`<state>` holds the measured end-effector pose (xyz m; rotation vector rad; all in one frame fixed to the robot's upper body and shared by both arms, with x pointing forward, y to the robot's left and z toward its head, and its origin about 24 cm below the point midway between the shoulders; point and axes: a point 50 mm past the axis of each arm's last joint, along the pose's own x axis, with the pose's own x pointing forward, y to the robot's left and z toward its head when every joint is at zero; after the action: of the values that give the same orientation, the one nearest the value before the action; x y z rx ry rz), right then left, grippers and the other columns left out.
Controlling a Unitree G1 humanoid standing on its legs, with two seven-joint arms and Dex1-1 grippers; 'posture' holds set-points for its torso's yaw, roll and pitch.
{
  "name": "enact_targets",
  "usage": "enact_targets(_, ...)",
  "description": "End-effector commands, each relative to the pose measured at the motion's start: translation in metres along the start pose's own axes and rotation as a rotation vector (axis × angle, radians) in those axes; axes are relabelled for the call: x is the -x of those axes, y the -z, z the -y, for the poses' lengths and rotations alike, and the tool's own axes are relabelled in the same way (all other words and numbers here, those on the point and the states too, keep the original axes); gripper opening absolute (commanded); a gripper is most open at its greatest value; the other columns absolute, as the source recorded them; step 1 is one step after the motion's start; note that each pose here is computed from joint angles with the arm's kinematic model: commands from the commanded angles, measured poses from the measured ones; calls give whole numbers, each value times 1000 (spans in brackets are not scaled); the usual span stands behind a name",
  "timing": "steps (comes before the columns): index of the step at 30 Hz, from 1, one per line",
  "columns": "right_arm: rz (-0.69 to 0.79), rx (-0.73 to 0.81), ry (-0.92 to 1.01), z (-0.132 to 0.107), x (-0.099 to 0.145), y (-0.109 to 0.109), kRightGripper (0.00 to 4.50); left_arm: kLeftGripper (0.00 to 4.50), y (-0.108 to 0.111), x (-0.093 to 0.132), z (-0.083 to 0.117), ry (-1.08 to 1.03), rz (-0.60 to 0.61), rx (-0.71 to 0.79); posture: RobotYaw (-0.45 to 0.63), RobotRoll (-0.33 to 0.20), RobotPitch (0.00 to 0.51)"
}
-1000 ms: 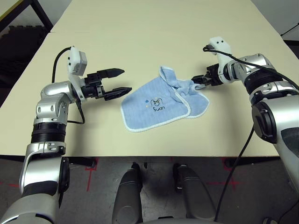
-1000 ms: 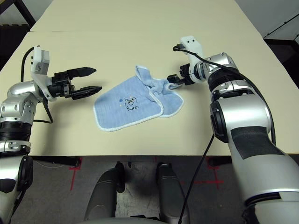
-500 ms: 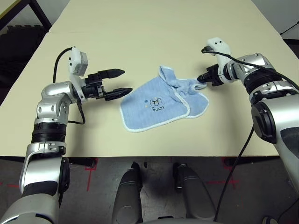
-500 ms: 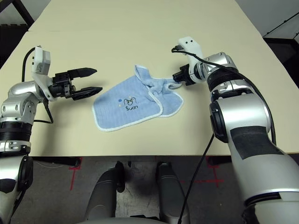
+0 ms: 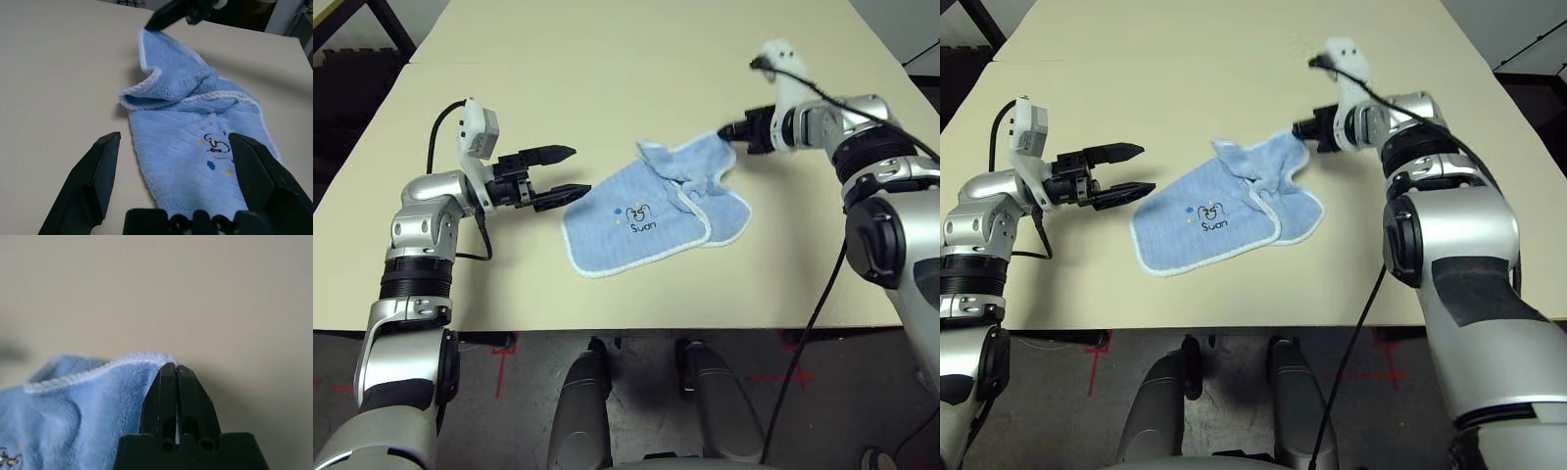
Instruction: Fold the towel and set it aside.
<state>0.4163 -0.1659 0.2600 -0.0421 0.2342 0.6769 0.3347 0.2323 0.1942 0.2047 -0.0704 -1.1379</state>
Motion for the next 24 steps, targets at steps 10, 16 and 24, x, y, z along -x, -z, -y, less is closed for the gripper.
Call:
enact_targets(10,363,280,-135,3,18,0,33,4500,2,-17,-3,-108,72,46,-65,0,238)
enact_targets(16,546,287,-167,-21,6,-29,33,4500,-1,-28,-3,-129,114,67,-65,0,216)
enact_targets(24,838,236,-73,-50,9,-102,33,4500,5,-30,0,-139,118,72,-54,0,202)
